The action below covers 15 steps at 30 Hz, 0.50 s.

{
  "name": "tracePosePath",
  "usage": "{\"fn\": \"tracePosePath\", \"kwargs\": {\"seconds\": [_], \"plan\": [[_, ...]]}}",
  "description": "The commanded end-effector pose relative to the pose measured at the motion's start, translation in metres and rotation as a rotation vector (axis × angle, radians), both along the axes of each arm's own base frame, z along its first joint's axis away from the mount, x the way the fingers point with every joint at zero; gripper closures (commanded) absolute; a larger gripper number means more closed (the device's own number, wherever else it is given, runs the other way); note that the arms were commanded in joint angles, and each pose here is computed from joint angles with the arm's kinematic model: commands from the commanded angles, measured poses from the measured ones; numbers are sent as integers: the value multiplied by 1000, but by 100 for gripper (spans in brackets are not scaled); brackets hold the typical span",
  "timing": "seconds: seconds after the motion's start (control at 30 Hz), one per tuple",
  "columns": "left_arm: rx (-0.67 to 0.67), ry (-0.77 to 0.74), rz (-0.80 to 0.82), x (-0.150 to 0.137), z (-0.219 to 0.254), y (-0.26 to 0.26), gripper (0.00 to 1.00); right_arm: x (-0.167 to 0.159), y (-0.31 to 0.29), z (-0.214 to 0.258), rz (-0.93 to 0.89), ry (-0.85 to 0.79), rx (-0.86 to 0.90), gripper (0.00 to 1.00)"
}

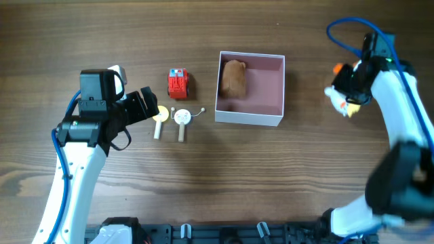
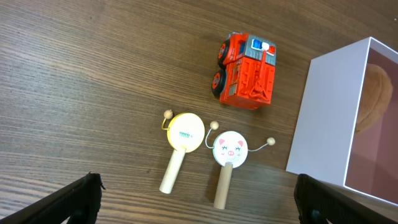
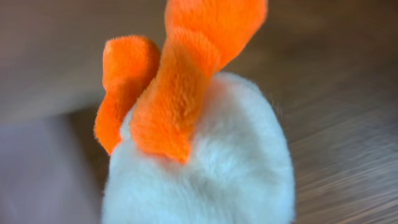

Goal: Pack container
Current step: 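Place the white plush chicken into the box beside the brown plush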

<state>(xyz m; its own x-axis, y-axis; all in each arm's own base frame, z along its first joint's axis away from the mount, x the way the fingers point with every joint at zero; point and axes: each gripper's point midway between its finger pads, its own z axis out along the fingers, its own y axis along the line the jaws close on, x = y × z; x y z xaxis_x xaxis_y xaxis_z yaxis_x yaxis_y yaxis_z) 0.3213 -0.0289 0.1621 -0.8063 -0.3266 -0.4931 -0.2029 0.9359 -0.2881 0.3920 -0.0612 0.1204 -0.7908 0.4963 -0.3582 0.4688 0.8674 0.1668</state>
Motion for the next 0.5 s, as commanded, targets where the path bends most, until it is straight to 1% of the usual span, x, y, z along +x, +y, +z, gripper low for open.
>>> {"fn": "tracePosePath", "kwargs": {"seconds": [0.0, 0.1, 0.17, 0.23, 0.37, 0.4, 0.47], "plan": [[2, -19, 1, 4, 7, -1, 0, -7, 77, 86, 147, -224, 173, 91], [2, -19, 0, 4, 7, -1, 0, -18, 124, 114, 255, -295, 195, 90], [2, -19, 1, 4, 7, -1, 0, -16, 157, 116, 320, -313, 207, 88], [2, -19, 0, 4, 7, -1, 0, -10, 178, 107, 361, -310, 186, 88], [2, -19, 1, 4, 7, -1, 0, 7, 200, 65, 353, -246, 120, 84], [2, -19, 0, 4, 7, -1, 0, 15, 207, 38, 360, -196, 107, 83], [2, -19, 1, 4, 7, -1, 0, 26, 212, 2, 363, -143, 97, 81]]}}
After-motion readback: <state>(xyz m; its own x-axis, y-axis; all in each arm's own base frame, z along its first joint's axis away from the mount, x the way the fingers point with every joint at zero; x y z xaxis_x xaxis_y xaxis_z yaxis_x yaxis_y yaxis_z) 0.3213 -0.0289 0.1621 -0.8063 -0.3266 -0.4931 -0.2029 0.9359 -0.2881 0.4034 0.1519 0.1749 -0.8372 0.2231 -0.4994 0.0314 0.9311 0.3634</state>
